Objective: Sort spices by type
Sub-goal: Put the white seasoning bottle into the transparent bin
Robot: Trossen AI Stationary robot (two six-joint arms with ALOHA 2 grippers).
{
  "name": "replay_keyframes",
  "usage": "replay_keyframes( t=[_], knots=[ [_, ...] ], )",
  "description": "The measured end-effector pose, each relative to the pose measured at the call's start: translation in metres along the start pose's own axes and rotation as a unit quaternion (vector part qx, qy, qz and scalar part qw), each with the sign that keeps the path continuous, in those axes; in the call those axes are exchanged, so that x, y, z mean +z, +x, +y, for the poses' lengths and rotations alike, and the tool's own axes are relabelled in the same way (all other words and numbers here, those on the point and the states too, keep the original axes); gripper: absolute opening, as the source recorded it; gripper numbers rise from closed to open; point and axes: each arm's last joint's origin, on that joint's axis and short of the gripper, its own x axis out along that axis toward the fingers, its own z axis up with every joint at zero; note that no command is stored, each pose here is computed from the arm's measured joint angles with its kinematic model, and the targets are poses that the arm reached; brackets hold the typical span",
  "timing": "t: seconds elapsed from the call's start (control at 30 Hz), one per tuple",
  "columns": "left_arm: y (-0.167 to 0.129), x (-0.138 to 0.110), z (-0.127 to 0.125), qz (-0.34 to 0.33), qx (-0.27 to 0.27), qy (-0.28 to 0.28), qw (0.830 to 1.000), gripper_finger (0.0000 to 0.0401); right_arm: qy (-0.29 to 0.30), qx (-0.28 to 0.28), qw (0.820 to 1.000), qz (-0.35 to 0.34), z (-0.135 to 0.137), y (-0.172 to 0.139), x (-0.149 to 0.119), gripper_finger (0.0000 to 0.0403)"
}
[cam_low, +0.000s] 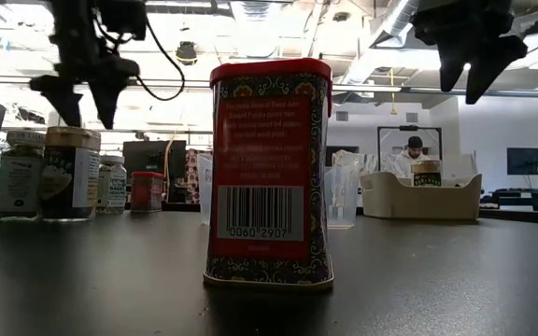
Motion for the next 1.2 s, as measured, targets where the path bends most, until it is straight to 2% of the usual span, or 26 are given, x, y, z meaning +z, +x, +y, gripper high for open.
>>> replay_keyframes(
  t=[0.27,0.47,0.73,0.93,1.03,1.2],
  knots=[
    [-0.002,0.064,0.001,-0.003,0.034,0.002,0.999,0.0327,-0.029,0.003,1.0,-0.008,-0.003,0.002,0.008,0.0317],
    [0.007,0.092,0.005,0.029,0.063,0.018,0.997,0.0327,-0.037,0.002,0.999,-0.008,-0.003,0.002,0.009,0.0317],
    [0.021,0.1,0.01,0.065,0.076,0.029,0.995,0.0327,-0.038,0.007,0.999,-0.012,-0.002,0.002,0.01,0.0317],
    [0.021,0.1,0.01,0.062,0.076,-0.009,0.995,0.0327,-0.071,0.017,0.997,-0.02,-0.001,0.002,0.013,0.0317],
    [0.021,0.1,0.01,0.061,0.076,-0.009,0.995,0.0327,-0.091,0.018,0.995,-0.022,-0.001,0.002,0.013,0.0317],
    [0.021,0.101,0.012,0.06,0.077,-0.002,0.995,0.0336,-0.09,0.018,0.996,-0.021,-0.001,0.002,0.013,0.0317]
  ],
)
